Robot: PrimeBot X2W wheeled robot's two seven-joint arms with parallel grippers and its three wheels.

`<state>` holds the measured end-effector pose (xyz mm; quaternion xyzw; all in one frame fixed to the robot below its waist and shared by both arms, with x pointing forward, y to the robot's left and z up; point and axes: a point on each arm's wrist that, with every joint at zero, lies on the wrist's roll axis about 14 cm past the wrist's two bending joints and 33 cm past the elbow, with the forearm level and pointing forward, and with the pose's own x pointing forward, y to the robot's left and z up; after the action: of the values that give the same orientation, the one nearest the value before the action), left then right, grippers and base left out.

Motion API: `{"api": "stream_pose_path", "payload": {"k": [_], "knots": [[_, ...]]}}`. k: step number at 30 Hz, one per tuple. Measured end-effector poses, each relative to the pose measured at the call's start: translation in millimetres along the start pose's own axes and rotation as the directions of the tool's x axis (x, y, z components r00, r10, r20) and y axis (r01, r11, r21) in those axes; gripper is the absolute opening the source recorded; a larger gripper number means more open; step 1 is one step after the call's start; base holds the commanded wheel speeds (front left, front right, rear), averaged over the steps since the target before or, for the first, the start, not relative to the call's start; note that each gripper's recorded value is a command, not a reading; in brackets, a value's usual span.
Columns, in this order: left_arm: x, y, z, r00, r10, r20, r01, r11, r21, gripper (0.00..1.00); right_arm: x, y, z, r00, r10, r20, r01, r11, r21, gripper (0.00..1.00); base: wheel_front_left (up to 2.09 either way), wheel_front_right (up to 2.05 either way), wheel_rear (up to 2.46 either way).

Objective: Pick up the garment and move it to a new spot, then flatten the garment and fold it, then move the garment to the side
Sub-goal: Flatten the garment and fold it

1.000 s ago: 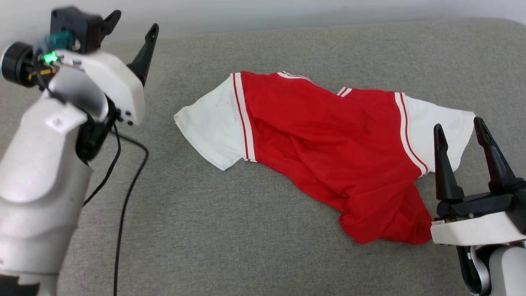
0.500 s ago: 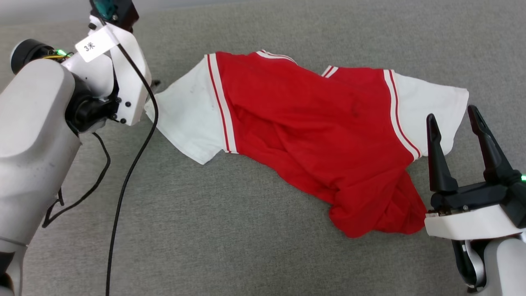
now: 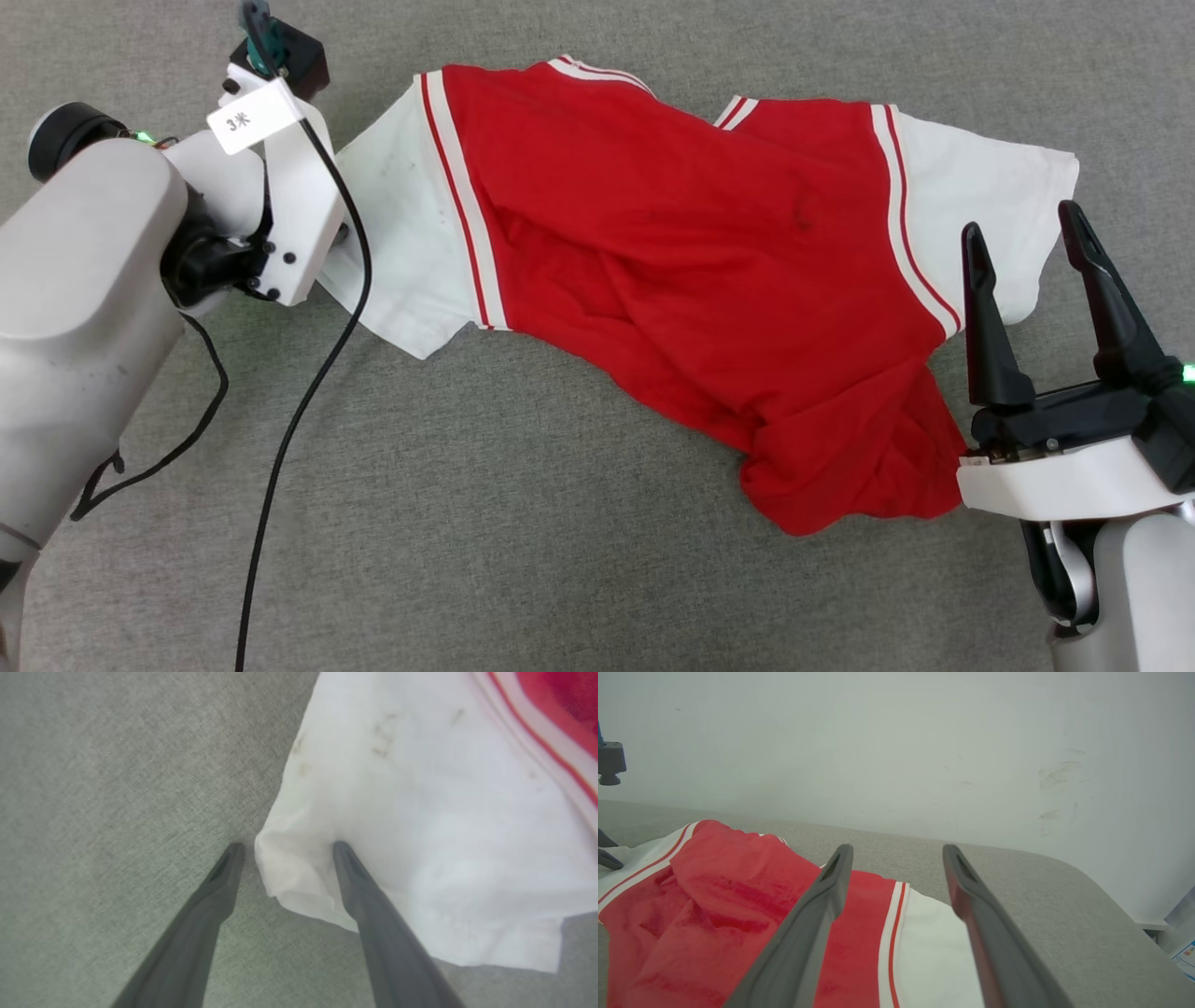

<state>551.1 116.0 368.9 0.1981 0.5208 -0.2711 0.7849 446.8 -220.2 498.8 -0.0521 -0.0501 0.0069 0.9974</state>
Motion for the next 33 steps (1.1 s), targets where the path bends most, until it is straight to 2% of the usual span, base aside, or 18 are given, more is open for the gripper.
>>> {"api": "stream_pose_path", "payload": {"k": [1, 2, 3, 6, 9, 15, 20, 24, 29, 33], "knots": [[1, -1, -2, 1.000, 0.000, -0.007, 0.000, 1.000, 0.011, 1.00, 0, 0, -1, 1.000, 0.000, -0.002, 0.000, 1.000, 0.000, 1.00, 0.00, 0.00, 0.00], [1, -2, -3, 1.000, -0.002, -0.008, 0.002, 1.000, 0.016, 0.54, 1, 0, -1, 1.000, 0.000, -0.002, 0.000, 1.000, 0.000, 1.00, 0.00, 0.00, 0.00], [1, -3, -3, 1.000, -0.004, -0.002, 0.004, 1.000, 0.021, 0.00, 1, 0, -1, 1.000, -0.001, -0.002, 0.001, 1.000, -0.003, 1.00, 0.00, 0.00, 0.00], [-3, -9, -2, 0.999, -0.007, 0.043, 0.005, 0.999, 0.049, 0.00, 1, 1, 1, 1.000, 0.002, 0.005, -0.002, 1.000, -0.001, 1.00, 0.00, 0.00, 0.00], [-14, -7, 6, 0.985, 0.010, 0.171, -0.021, 0.998, 0.064, 0.00, 0, 0, 10, 1.000, 0.004, 0.024, -0.004, 1.000, -0.004, 1.00, 0.00, 0.00, 0.00], [-64, 18, 23, 0.892, 0.084, 0.444, -0.090, 0.996, -0.006, 0.00, -6, -23, 37, 0.996, -0.018, 0.084, 0.024, 0.997, -0.070, 1.00, 0.00, 0.00, 0.00], [-98, 29, 10, 0.835, 0.142, 0.531, -0.129, 0.990, -0.061, 0.00, 0, -42, 65, 0.992, -0.027, 0.127, 0.040, 0.995, -0.095, 1.00, 0.00, 0.00, 0.00], [-122, 39, -5, 0.805, 0.192, 0.562, -0.162, 0.981, -0.104, 0.00, 18, -50, 99, 0.986, 0.010, 0.168, 0.017, 0.988, -0.153, 1.00, 0.00, 0.00, 0.00], [-142, 42, -19, 0.777, 0.229, 0.586, -0.193, 0.973, -0.124, 0.00, 47, -49, 114, 0.993, 0.078, 0.084, -0.062, 0.980, -0.188, 1.00, 0.00, 0.00, 0.00], [-148, 38, -22, 0.761, 0.232, 0.606, -0.198, 0.972, -0.124, 0.00, 69, -46, 94, 0.987, 0.128, -0.099, -0.145, 0.971, -0.190, 1.00, 0.00, 0.00, 0.00]]}}
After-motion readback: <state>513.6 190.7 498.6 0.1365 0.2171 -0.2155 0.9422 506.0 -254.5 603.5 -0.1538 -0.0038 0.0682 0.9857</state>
